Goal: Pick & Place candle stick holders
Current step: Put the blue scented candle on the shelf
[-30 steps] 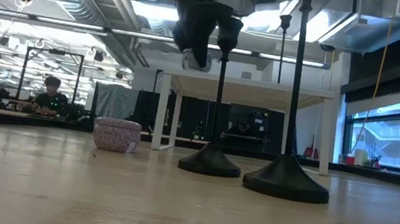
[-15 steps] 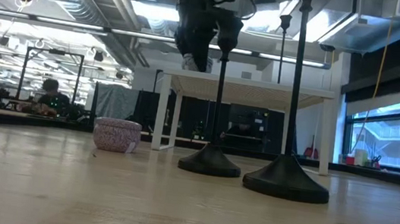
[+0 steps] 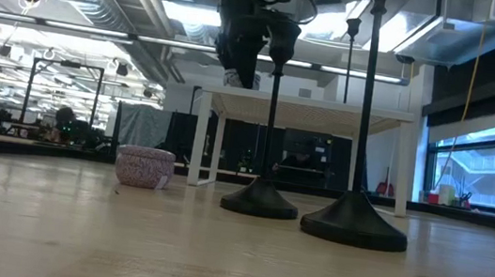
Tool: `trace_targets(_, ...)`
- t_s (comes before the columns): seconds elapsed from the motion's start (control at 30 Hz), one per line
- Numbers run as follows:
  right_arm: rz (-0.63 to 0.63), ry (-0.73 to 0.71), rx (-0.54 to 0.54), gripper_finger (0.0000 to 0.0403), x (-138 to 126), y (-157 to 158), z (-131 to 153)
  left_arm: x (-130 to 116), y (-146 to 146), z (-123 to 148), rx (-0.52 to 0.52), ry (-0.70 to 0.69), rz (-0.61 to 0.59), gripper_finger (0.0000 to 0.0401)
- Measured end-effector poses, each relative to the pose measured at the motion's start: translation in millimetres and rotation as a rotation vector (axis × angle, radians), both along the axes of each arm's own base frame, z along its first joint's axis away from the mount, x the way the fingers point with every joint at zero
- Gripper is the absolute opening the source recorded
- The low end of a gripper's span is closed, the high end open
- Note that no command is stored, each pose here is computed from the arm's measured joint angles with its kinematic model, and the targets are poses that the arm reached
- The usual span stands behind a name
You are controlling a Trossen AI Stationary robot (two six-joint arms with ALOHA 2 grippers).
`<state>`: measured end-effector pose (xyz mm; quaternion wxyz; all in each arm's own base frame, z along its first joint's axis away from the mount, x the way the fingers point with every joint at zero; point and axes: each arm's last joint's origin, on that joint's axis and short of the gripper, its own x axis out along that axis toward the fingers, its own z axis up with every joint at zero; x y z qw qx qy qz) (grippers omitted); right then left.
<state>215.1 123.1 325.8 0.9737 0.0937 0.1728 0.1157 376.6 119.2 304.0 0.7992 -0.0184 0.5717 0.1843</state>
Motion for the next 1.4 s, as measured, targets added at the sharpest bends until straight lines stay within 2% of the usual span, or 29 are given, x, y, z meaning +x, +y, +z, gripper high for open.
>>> trace_targets(0.73,0.0,-0.002,0.001,0.0193,0.1,0.1,0.2,-0.4,-1.1,-0.2,0.002,0.01,-0.008,0.0326)
trace_targets(1.07,0.001,-0.002,0.001,0.0193,0.1,0.1,0.2,1.4,-6.1,0.0,0.04,0.023,-0.036,0.0326)
trace_targets(1.4,0.001,-0.002,0.001,0.0193,0.1,0.1,0.2,1.2,-5.5,0.2,0.064,0.03,-0.027,0.0373)
